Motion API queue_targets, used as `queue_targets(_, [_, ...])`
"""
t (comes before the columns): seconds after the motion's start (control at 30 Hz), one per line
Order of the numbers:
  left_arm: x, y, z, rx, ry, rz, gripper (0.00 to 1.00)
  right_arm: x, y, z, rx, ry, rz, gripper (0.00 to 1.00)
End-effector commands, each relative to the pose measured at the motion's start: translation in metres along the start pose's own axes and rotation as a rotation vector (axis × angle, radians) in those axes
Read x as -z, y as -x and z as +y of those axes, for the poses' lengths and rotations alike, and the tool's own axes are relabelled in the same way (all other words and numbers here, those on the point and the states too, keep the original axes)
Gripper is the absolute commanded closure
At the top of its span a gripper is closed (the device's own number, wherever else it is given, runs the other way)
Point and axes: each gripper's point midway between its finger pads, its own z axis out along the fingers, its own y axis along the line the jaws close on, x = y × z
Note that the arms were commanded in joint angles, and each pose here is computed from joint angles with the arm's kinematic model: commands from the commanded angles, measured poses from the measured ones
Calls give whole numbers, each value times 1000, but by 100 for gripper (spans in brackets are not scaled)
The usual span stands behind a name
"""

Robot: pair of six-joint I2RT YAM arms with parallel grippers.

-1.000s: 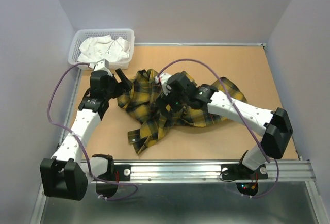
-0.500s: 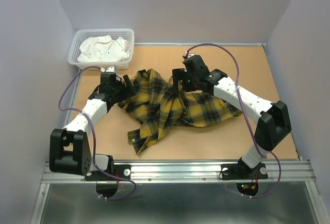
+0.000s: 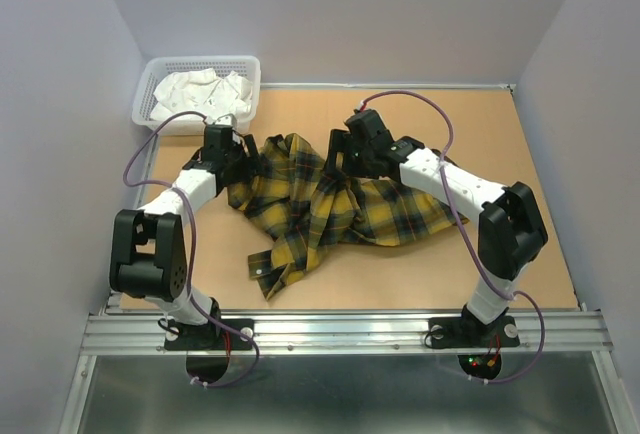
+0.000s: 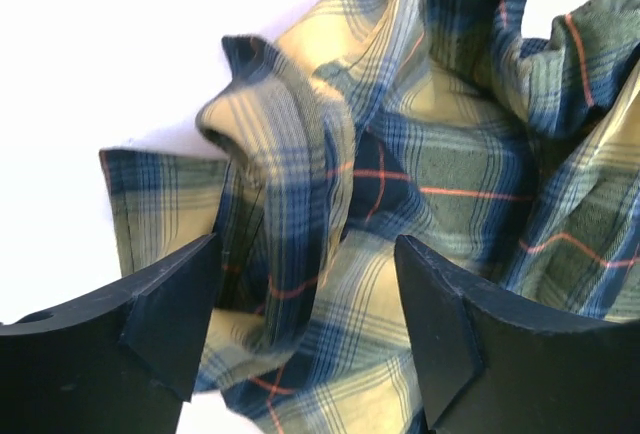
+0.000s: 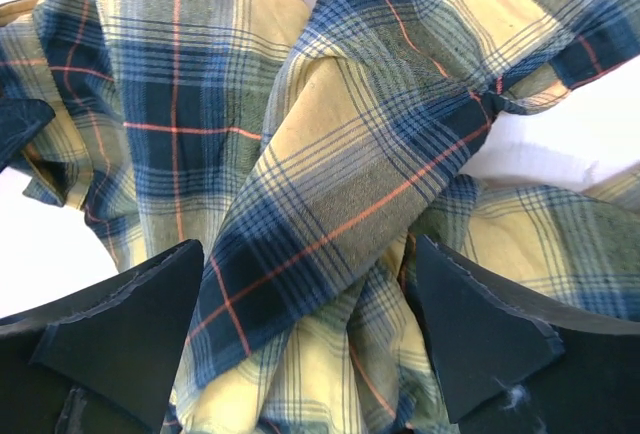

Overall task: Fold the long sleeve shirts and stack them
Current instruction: Flatten the shirt out

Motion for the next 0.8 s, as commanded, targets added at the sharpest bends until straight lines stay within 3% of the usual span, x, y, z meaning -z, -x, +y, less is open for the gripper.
queue_targets(0.0, [-1, 23, -9, -31, -30, -56, 23, -7, 9, 11, -55, 44, -40, 10])
queue_targets(0.2, [-12, 11, -5, -31, -21, -16, 36, -14, 6, 14, -58, 66, -33, 18])
queue_targets(0.27, [-12, 11, -4, -32, -20, -17, 46, -16, 6, 13, -54, 62, -35, 28])
queue_targets(0.3, [-12, 12, -5, -32, -20, -18, 63, -16, 6, 13, -49, 59, -37, 32])
queue_targets(0.37, [-11, 16, -6, -32, -20, -28, 79, -16, 9, 13, -46, 56, -48, 45])
queue_targets(0.4, [-10, 19, -6, -31, -19, -34, 93, -16, 9, 11, -39, 52, -51, 51])
queue_targets(0.43, [-10, 23, -7, -28, -16, -42, 99, -15, 12, 11, -35, 49, -59, 62])
queue_targets(0.6, [-1, 45, -8, -15, 9, -97, 100, -4, 26, 4, -11, 34, -105, 93])
queue_targets(0.67, [4, 59, -1, 23, 38, -131, 100, 3, 38, -9, -1, 2, -142, 99])
queue_targets(0.77, [13, 78, 15, 109, 74, -178, 100, 29, 65, -25, 6, -27, -224, 99])
